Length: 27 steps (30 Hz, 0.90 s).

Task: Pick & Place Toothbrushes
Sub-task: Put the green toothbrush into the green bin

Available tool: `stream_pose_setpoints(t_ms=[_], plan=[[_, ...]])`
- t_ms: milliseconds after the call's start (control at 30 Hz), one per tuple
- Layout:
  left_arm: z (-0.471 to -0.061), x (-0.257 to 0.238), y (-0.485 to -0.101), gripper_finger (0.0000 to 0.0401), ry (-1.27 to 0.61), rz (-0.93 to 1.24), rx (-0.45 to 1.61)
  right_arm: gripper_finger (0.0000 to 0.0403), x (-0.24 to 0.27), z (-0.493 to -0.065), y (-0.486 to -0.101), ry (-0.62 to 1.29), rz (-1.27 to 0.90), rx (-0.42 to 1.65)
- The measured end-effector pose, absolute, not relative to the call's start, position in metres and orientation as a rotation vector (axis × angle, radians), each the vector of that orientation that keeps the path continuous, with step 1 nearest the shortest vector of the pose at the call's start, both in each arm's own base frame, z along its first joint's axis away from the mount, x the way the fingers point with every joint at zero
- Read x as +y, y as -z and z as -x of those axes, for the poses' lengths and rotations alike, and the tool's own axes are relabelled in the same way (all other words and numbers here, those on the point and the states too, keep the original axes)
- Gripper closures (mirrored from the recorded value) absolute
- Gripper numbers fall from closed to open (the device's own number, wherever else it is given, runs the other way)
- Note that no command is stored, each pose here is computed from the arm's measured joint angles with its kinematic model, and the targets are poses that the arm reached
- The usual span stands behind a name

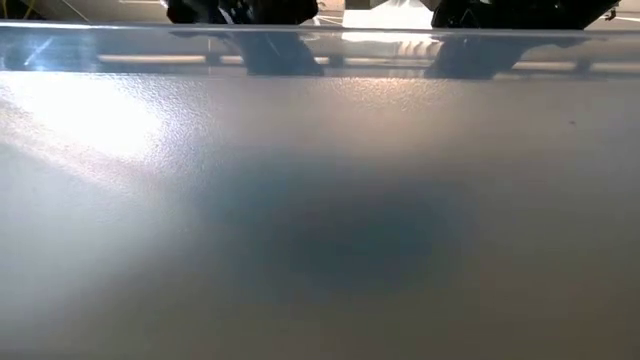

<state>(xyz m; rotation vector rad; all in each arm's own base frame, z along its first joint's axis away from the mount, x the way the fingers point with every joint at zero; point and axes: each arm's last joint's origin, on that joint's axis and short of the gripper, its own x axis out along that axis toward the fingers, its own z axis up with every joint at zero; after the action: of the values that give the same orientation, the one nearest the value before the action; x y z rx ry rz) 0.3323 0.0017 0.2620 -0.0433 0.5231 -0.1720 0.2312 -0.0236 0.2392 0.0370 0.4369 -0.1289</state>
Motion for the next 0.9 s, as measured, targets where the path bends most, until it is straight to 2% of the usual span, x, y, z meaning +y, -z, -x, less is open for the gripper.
stream_pose_setpoints(t_ms=[100,200,467,633,800,900], plan=[[-0.329,0.002,-0.248,0.0400,0.161,0.073,0.454,0.0363,-0.023,-0.232,-0.238,0.123,-0.039,0.443],[-0.321,0.003,-0.239,0.0400,0.158,0.077,0.471,0.0363,-0.023,-0.231,-0.231,0.122,-0.048,0.460],[-0.291,0.019,-0.272,0.0400,0.134,-0.108,0.421,0.0363,-0.023,-0.227,-0.217,0.128,-0.062,0.366],[-0.265,0.040,-0.288,0.0400,0.059,-0.107,0.451,0.0363,-0.023,-0.228,-0.218,0.136,-0.096,0.340],[-0.255,0.050,-0.288,0.0400,0.045,-0.142,0.492,0.0363,-0.024,-0.229,-0.222,0.138,-0.088,0.296],[-0.256,0.052,-0.283,0.0400,0.104,-0.192,0.399,0.0363,-0.024,-0.229,-0.224,0.138,-0.091,0.280]])
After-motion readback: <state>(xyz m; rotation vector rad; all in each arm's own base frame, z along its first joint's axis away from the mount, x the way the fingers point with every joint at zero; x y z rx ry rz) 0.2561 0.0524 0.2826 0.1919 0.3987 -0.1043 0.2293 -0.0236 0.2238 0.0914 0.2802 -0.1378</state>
